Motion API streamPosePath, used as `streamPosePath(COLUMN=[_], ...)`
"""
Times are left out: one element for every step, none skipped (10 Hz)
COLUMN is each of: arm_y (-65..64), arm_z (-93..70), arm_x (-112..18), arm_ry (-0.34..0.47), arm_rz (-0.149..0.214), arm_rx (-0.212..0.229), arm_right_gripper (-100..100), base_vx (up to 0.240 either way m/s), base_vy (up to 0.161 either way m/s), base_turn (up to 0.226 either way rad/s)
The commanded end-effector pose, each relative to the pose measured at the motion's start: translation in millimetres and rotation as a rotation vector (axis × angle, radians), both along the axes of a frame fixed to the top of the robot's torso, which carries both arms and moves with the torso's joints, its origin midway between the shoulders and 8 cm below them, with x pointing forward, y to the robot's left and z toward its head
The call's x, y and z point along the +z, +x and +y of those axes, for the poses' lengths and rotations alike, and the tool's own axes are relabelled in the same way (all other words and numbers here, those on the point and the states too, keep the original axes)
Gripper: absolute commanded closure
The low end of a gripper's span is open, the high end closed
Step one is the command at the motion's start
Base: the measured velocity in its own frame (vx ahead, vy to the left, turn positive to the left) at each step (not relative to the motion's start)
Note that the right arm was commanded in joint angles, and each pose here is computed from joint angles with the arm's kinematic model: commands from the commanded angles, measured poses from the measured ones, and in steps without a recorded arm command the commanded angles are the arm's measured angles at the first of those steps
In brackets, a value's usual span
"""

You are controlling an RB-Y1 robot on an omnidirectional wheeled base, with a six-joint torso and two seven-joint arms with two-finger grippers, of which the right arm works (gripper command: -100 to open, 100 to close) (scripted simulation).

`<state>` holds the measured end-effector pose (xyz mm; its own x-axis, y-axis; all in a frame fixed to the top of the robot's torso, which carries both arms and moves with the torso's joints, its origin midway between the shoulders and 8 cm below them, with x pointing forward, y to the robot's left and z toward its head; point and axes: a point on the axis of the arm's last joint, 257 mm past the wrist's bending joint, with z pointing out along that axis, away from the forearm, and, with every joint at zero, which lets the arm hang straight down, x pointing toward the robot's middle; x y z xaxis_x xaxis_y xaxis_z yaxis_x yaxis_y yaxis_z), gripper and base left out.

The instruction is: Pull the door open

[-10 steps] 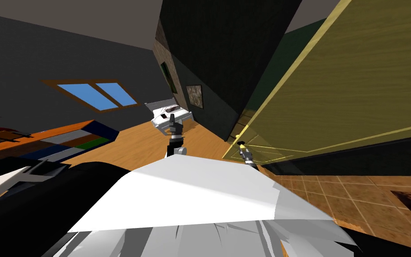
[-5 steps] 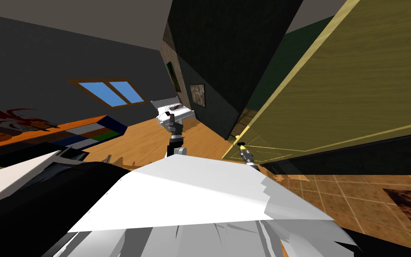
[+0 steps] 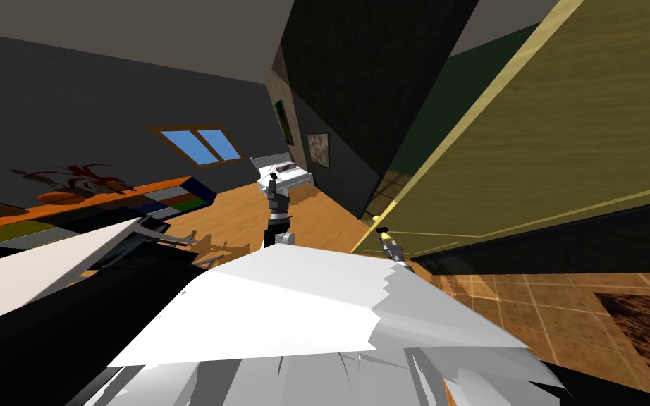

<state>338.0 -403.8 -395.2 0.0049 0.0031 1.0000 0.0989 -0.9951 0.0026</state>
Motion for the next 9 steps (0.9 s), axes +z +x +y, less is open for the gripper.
streamPosePath(arm_y=[-5.7, -4.2, -10.5, -12.0, -15.2, -18.8, -22.5, -26.0, -29.1], arm_z=[-0.7, 0.9, 3.8, 4.2, 5.3, 6.4, 7.5, 8.6, 9.5], arm_x=[3.2, 0.5, -0.2, 0.0, 0.6, 1.1, 1.7, 2.2, 2.7], arm_ry=[0.002, 0.002, 0.002, 0.002, 0.002, 0.001, 0.002, 0.002, 0.002], arm_rz=[-0.005, 0.000, 0.001, 0.001, 0.000, -0.002, -0.003, -0.003, -0.004], arm_rx=[0.014, 0.010, 0.029, 0.034, 0.046, 0.058, 0.070, 0.082, 0.093], arm_right_gripper=[100, 100, 100, 100, 100, 100, 100, 100, 100], base_vx=[-0.193, -0.087, -0.142, -0.205, -0.197, -0.197, -0.184, -0.214, -0.220], base_vy=[-0.089, -0.034, -0.052, -0.061, -0.054, -0.099, -0.099, -0.099, -0.117], base_turn=[0.115, 0.027, 0.125, 0.133, 0.090, 0.127, 0.138, 0.114, 0.112])
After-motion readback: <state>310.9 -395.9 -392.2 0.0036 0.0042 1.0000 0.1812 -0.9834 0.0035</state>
